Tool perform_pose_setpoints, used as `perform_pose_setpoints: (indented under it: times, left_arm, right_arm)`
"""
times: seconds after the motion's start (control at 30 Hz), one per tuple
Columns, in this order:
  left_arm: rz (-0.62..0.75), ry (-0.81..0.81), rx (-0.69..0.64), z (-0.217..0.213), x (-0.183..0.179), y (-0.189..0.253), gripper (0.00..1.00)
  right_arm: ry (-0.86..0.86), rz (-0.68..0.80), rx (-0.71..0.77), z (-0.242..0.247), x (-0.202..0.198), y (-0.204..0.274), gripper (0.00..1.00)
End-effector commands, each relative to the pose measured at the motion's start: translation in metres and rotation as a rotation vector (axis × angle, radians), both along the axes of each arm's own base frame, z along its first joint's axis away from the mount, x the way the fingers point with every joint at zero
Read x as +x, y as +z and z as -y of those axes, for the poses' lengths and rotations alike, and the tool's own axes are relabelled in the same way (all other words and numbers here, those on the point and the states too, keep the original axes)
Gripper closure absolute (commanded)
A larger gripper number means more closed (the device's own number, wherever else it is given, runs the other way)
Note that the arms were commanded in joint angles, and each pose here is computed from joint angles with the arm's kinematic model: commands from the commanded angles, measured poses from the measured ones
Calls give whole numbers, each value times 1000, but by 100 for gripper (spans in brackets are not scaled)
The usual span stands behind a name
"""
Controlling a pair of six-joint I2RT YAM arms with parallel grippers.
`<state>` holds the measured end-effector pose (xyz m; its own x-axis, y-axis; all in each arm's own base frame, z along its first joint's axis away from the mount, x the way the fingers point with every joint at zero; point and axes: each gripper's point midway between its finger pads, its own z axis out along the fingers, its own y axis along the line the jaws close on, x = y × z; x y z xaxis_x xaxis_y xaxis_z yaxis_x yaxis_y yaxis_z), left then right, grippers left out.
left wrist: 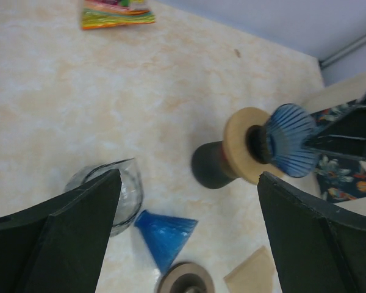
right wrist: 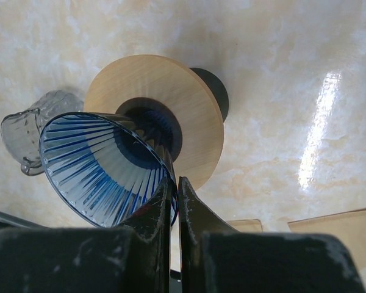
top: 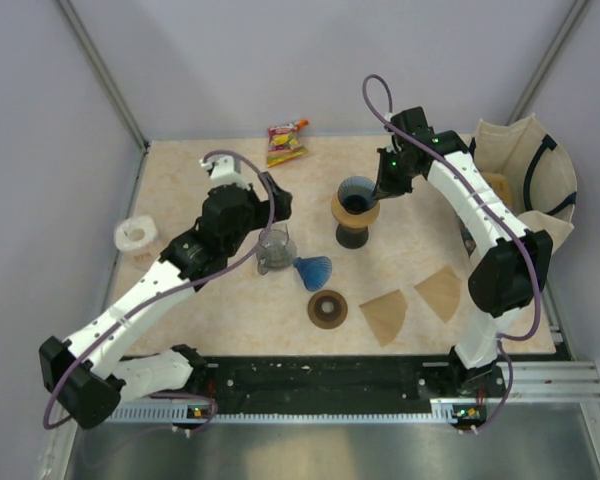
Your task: Place the coffee filter in the dripper
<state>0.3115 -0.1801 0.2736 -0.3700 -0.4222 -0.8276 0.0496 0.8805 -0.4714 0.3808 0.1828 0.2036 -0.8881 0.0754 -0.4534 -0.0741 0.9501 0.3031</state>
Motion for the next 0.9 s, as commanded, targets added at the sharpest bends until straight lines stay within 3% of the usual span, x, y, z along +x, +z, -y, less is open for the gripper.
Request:
perform_pose_setpoints:
  times: [0.0,0.23,0.43,0.7,0.87]
  left_arm:
    - [68,-206,-83,59,22,46,2]
    - [9,-447,-119,118,46,37,6]
    - [-60,-548,-144,147,69,19,25]
    - [-121,-564,-146,168,93,-4,42]
    - [-150,-562,-136,173,102,-17,45]
  right_arm:
    - [11,-33,-88,10,-2,-14,100]
    - [33,-23,-59,4,0,-13,100]
    - [35,-28,-57,4,0,-17,100]
    - [47,-24,-57,4,0,-17,100]
    - [59,-34,-55,3,-1,-21,100]
